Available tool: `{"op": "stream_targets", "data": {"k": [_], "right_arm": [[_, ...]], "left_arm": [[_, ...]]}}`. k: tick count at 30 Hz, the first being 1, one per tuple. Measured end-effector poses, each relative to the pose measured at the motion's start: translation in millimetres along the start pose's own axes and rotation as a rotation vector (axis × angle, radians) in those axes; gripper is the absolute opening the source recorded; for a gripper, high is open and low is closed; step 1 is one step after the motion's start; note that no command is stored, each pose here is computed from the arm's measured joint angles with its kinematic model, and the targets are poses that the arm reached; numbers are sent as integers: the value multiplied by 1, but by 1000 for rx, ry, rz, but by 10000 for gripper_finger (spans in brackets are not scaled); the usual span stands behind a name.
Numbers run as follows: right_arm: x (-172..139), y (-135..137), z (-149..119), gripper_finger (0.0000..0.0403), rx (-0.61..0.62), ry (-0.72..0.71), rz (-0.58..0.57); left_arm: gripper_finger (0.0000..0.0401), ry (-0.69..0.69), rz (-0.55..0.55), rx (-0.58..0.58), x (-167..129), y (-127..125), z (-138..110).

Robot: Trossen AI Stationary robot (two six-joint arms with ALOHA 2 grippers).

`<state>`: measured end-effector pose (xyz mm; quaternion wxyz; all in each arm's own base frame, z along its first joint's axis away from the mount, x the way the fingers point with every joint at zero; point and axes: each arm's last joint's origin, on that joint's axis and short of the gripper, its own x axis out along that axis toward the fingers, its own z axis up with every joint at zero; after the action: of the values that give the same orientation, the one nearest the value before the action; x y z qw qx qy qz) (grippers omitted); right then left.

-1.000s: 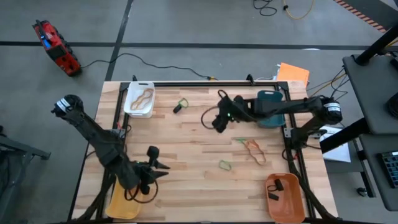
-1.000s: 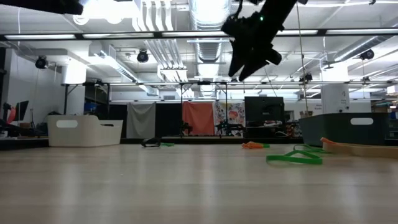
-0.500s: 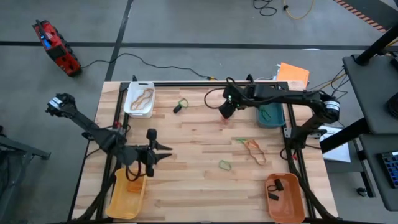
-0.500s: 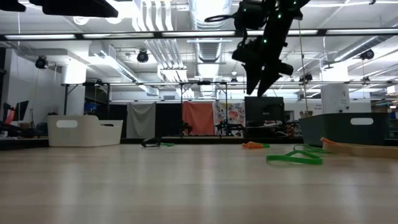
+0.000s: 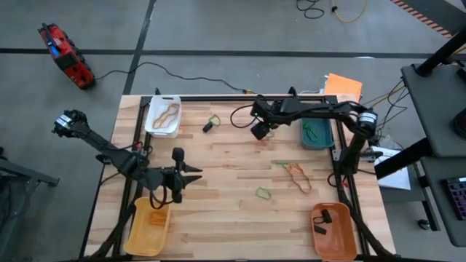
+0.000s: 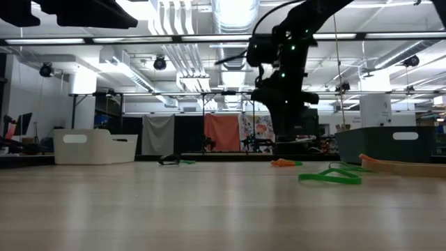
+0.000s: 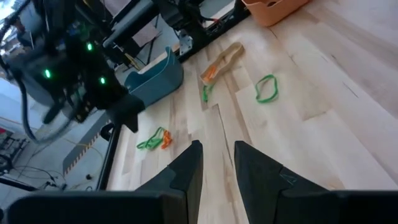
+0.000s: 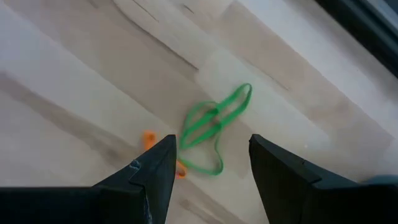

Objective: Sort rubber bands into baskets
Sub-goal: Put the green rubber band into the blue bin

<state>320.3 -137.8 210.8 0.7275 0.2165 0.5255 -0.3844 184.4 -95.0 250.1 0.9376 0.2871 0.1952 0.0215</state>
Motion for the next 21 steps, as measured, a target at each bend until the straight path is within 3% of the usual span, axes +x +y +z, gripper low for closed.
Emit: {"op": "stream_targets", "data": {"k": [8,21], "right_arm": [[27,3,0,191,-15,132,-73],[48,-7,2,191,-70,201,-77]], "left_arm": [[77,6,-2,4,0,0,-1],[77,38,-10,-1,3,-8,-15]]}}
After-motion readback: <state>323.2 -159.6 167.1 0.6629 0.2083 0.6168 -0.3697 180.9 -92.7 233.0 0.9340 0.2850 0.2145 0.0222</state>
